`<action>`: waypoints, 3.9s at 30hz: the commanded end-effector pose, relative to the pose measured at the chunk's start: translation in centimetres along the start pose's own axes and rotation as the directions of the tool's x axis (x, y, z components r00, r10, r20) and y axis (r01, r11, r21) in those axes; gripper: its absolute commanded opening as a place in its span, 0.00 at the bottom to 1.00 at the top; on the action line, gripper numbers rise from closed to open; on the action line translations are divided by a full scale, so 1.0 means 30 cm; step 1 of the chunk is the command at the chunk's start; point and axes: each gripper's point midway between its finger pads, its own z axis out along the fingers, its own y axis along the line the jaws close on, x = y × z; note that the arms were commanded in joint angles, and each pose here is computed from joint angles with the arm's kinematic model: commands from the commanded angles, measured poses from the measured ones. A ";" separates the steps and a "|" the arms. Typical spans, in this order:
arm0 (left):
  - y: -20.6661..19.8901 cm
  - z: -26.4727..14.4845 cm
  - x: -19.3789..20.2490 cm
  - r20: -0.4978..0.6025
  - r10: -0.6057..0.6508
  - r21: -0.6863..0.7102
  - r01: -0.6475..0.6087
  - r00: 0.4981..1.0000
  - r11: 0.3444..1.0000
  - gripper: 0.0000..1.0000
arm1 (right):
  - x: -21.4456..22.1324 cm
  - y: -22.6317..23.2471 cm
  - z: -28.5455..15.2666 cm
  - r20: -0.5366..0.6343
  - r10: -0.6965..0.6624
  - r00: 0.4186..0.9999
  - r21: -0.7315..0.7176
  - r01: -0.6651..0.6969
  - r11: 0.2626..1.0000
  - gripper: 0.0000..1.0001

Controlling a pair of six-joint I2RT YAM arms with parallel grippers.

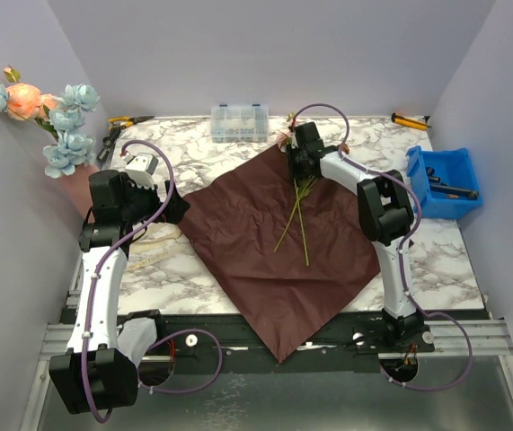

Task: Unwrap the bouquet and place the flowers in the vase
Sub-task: Pick up the fake flower from the wrapping paper, then insert the fake flower into the vase.

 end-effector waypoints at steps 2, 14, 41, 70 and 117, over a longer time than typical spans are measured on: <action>-0.002 0.000 -0.022 0.026 0.016 -0.003 -0.016 1.000 1.000 0.99 | 0.052 0.046 0.007 -0.062 -0.025 0.998 -0.032 0.023 0.999 0.23; -0.011 -0.004 -0.030 0.033 0.016 0.008 -0.017 0.999 1.000 0.99 | -0.258 0.214 -0.438 0.134 0.100 0.986 -0.472 -0.025 0.881 0.03; -0.371 -0.066 -0.262 0.013 -0.306 0.573 0.243 0.952 0.783 0.94 | -0.135 0.382 -1.131 -0.211 0.227 0.951 -0.964 -0.240 0.110 0.01; -0.671 0.265 -0.435 -0.235 -0.584 0.681 0.561 0.777 0.471 0.86 | -0.045 0.477 -1.126 -0.435 0.250 0.865 -0.897 -0.442 -0.030 0.01; -0.494 -0.439 -0.815 0.469 0.276 -0.002 -0.312 0.839 0.950 0.00 | -0.017 0.401 -1.092 -0.013 0.154 0.988 -0.952 -0.060 0.299 1.00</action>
